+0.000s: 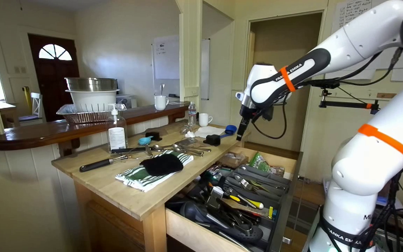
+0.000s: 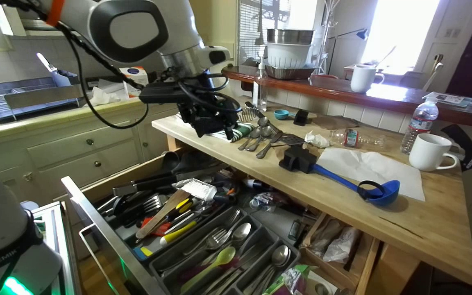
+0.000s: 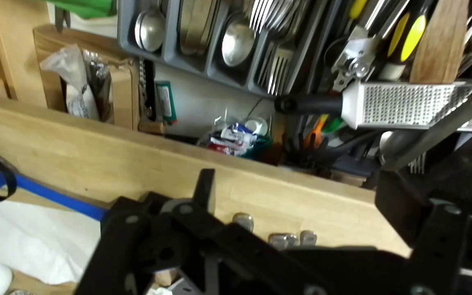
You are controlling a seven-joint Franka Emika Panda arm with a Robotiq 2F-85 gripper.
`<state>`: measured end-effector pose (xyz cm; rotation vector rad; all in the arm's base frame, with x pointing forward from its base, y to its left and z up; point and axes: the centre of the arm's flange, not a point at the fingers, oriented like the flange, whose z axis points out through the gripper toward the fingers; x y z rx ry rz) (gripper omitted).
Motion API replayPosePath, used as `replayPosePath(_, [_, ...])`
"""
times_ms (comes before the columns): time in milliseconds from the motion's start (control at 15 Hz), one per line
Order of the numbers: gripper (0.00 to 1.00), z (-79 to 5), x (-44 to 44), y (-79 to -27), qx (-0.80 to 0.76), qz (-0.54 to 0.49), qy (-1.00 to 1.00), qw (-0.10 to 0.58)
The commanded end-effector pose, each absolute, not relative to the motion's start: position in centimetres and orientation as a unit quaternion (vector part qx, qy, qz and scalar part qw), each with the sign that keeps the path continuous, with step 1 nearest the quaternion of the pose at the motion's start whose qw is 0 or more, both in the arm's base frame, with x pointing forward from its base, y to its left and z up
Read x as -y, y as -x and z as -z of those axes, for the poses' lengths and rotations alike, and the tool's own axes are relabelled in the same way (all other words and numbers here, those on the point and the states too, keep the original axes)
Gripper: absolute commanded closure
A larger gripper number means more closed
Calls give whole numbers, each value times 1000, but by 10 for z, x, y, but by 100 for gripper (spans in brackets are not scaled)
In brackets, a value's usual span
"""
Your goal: Put the spoon in the drawer
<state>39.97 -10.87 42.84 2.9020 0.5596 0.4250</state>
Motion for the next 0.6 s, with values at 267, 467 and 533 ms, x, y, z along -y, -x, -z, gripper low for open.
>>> replayPosePath(267, [0, -414, 92, -534, -182, -152, -971, 36])
replayPosePath(467, [0, -404, 66, -571, -188, -153, -969, 44])
replayPosePath(533, [0, -400, 59, -581, -193, -151, -969, 44])
